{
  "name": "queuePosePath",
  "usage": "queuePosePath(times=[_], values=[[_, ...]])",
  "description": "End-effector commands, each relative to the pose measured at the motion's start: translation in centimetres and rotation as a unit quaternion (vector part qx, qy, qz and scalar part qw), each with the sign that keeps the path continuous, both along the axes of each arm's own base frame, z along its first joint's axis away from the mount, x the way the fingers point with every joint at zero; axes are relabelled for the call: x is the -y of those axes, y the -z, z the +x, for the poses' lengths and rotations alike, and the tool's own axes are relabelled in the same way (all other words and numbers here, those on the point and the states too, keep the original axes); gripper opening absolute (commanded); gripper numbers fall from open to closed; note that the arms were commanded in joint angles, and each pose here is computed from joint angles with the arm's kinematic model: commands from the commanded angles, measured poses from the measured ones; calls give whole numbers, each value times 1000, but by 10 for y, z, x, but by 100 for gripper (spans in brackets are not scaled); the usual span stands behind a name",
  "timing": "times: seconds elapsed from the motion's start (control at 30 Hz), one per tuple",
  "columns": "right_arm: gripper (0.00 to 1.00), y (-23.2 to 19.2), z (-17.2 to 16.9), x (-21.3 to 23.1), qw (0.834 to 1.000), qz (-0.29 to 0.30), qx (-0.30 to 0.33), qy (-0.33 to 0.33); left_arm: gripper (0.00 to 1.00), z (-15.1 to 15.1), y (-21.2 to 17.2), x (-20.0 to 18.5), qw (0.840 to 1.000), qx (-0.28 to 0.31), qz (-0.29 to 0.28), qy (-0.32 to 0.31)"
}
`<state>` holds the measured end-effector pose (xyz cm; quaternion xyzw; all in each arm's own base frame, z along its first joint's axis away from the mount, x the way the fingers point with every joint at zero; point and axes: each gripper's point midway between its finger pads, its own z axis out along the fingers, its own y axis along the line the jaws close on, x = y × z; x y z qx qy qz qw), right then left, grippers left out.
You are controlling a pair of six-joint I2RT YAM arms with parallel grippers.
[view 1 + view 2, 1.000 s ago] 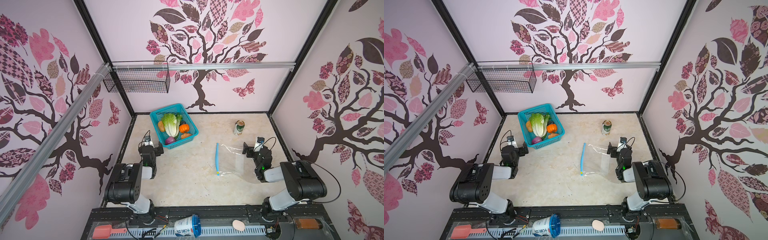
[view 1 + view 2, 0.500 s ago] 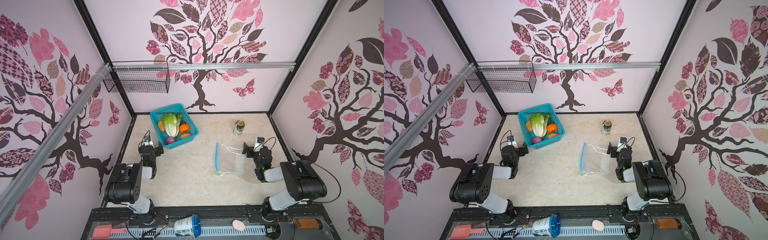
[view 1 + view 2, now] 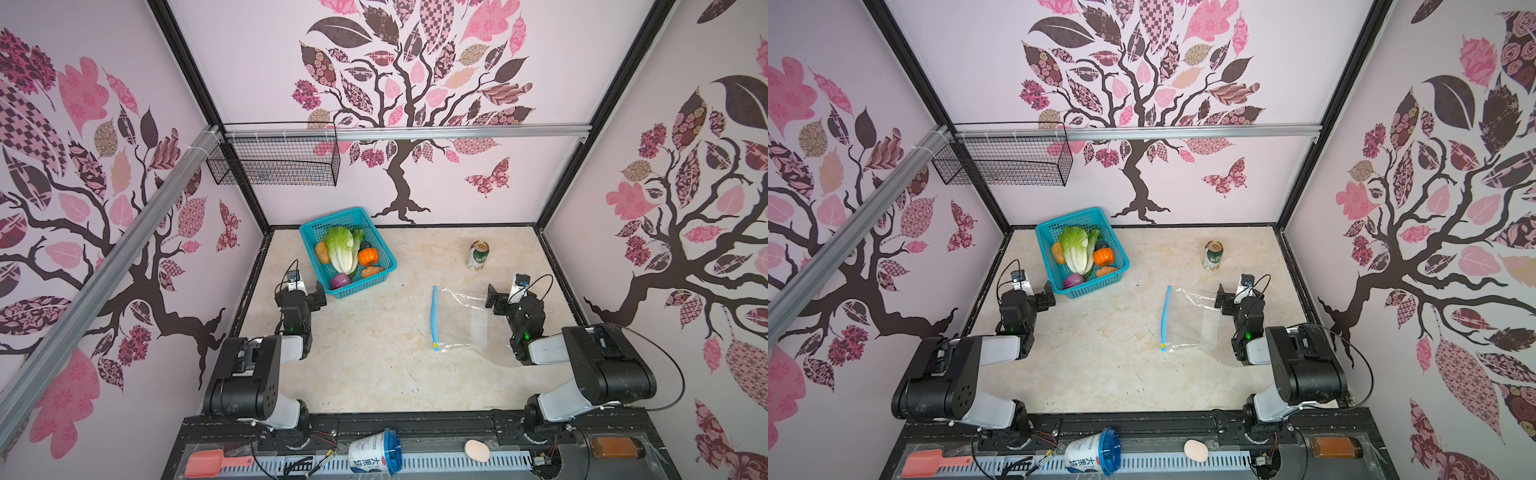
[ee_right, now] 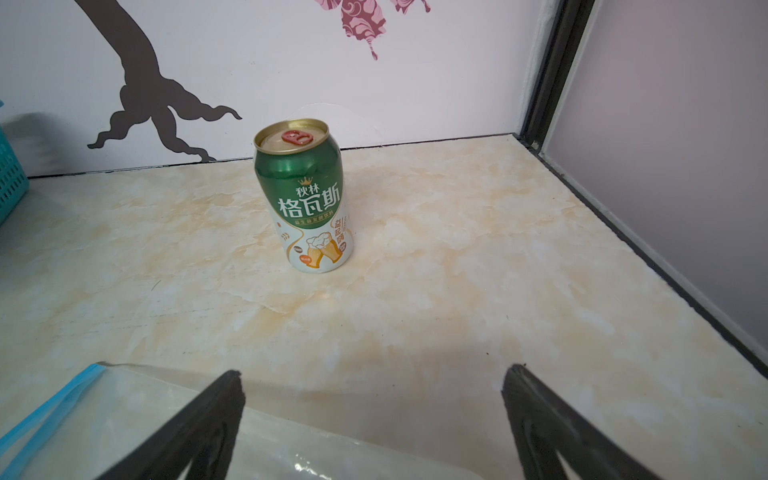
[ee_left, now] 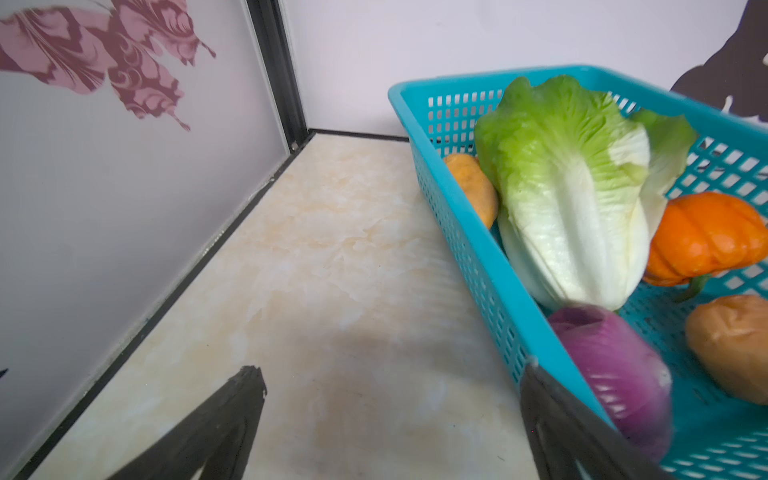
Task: Place the food in the zip-top bag and seal the zipper
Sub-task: 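Pinch the blue zipper edge with the right gripper while the left nears the basket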
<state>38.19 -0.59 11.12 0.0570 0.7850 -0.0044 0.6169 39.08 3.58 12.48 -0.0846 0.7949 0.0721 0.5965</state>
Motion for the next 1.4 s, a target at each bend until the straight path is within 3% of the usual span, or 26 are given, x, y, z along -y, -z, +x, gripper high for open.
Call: queuePosePath(times=[0.0,0.13,0.27,0.4,0.53,0.7,0.83,1.0,1.13,1.37], values=[[99,-31,14,10,999,3,-10,33,99,-5,-12,3,1000,-21,19,-6],[100,-49,16,13,998,35,-26,52,99,-11,-41,7,1000,-13,8,-11],[99,-62,18,17,983,147,-47,104,99,-17,-69,13,998,-41,-43,-12],[100,-65,31,-19,979,173,-103,9,99,-19,-93,40,991,-47,-122,42],[100,-63,30,-59,957,237,-155,-61,98,-22,-104,87,967,-70,-208,130],[100,-55,20,-99,957,172,-223,-71,99,-21,-123,149,951,-81,-186,233],[94,-45,12,-136,948,124,-280,-89,99,-15,-129,192,928,-123,-150,319],[85,-33,-3,-183,935,24,-337,-110,99,-12,-117,208,910,-166,-163,344],[79,-13,-20,-203,917,-57,-381,-100,99,-13,-109,194,924,-171,-178,293],[69,23,-31,-219,904,-99,-407,-88,99,-14,-105,179,936,-169,-179,251]])
